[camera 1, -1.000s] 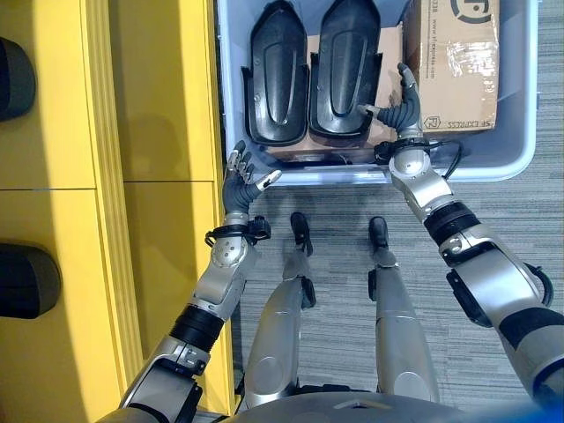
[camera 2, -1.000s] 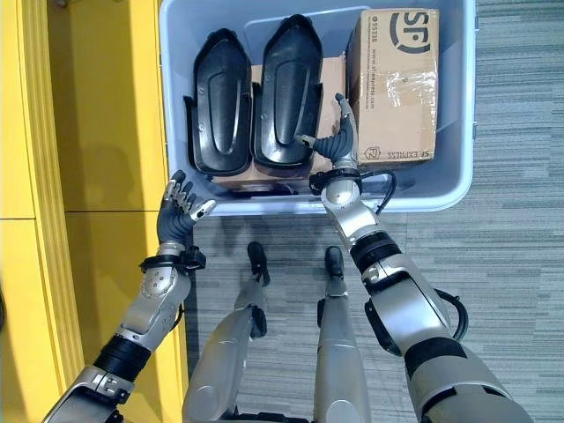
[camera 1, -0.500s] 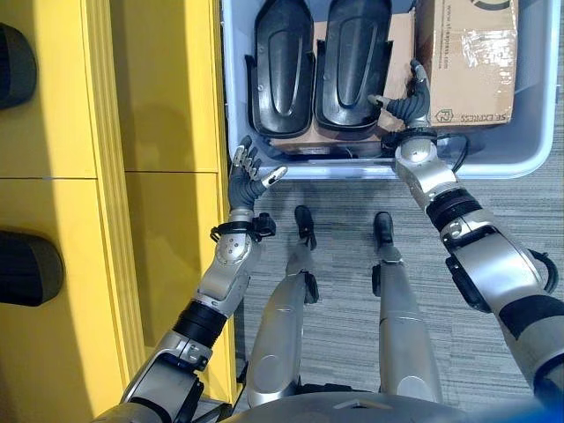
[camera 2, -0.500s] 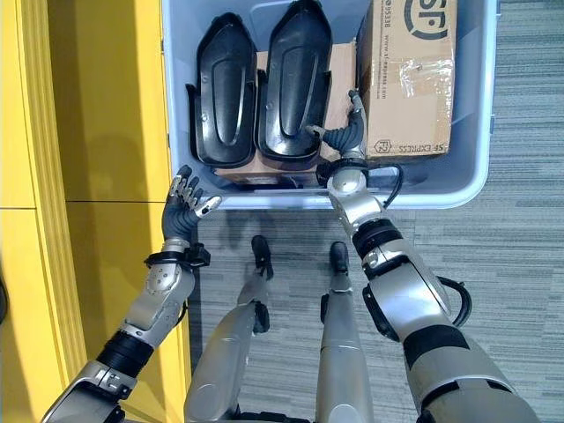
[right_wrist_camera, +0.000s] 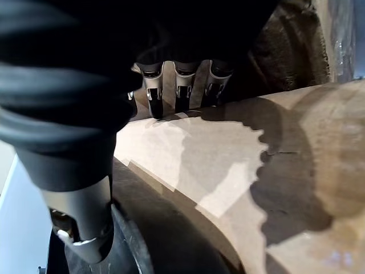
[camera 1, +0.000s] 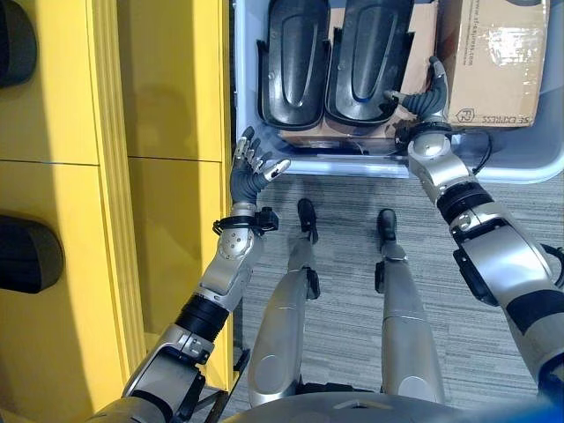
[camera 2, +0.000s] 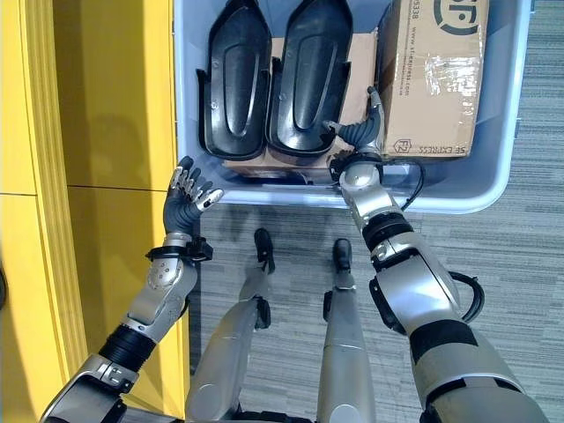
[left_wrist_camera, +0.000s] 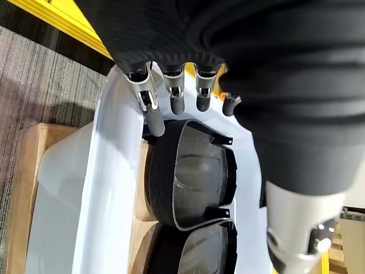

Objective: Move parts from the plastic box to the shelf.

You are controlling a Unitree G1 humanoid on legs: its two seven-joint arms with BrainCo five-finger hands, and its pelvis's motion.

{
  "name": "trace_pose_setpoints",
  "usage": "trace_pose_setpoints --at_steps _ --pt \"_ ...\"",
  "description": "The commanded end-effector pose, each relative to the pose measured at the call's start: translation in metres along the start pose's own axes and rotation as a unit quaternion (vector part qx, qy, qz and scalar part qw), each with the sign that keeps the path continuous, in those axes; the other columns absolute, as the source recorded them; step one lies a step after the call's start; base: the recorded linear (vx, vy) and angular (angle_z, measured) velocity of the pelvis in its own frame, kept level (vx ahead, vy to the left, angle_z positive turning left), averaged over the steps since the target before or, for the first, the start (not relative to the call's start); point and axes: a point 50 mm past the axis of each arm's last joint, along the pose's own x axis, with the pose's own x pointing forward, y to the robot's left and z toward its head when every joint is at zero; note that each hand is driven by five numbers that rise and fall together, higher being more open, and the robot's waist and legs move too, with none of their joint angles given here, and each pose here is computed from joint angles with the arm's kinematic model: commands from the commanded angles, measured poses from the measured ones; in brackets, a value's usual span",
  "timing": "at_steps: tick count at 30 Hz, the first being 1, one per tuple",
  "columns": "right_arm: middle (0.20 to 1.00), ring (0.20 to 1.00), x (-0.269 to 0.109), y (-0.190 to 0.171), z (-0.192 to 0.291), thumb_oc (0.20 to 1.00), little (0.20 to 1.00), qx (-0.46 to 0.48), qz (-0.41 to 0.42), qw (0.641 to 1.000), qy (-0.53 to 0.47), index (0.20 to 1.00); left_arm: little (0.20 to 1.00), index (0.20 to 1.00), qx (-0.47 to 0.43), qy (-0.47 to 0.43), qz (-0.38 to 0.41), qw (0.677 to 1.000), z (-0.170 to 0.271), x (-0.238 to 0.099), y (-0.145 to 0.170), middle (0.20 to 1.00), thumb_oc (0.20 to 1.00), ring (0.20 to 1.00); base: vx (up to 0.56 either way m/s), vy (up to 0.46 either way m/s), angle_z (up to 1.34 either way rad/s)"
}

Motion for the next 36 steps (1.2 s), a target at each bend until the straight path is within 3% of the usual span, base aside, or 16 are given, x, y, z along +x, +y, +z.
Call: trace_pose_setpoints --at_steps 1,18,19,20,21,36 --pt "1.0 1.0 0.014 -0.004 0.046 1.0 1.0 -0.003 0.001 0.999 -0.054 1.0 1.0 1.0 0.006 -0.045 -0.019 0.999 0.02 0.008 -0.001 1.0 1.0 1.0 0.0 0.0 0.0" --pt "1.0 1.0 0.03 -0.044 0.028 1.0 1.0 -0.073 -0.035 0.997 0.002 1.0 1.0 1.0 0.003 -0.059 -0.04 0.997 0.026 0.008 -0.008 1.0 1.0 1.0 0.01 0.017 0.05" --pt "0.583 0.583 0.03 -0.045 0.027 0.583 0.583 -0.079 -0.033 0.996 0.003 0.583 1.0 1.0 0.002 -0.058 -0.04 0.998 0.026 0.008 -0.008 1.0 1.0 1.0 0.01 0.012 0.08" --pt "0.307 0.307 0.03 -0.045 0.027 0.307 0.307 -0.079 -0.033 0.996 0.003 0.307 1.0 1.0 0.002 -0.058 -0.04 0.998 0.026 0.008 -0.008 1.0 1.0 1.0 0.02 0.018 0.09" --pt "0.2 0.2 0.03 -0.045 0.025 0.2 0.2 -0.089 -0.029 0.996 0.004 0.2 1.0 1.0 0.001 -0.059 -0.041 0.997 0.026 0.008 -0.008 1.0 1.0 1.0 0.01 0.01 0.09" --pt "0.2 0.2 0.023 -0.027 0.024 0.2 0.2 -0.048 -0.011 0.999 0.0 0.2 1.0 1.0 0.0 -0.051 -0.031 0.998 0.023 0.008 -0.005 1.0 1.0 1.0 0.01 0.006 0.03"
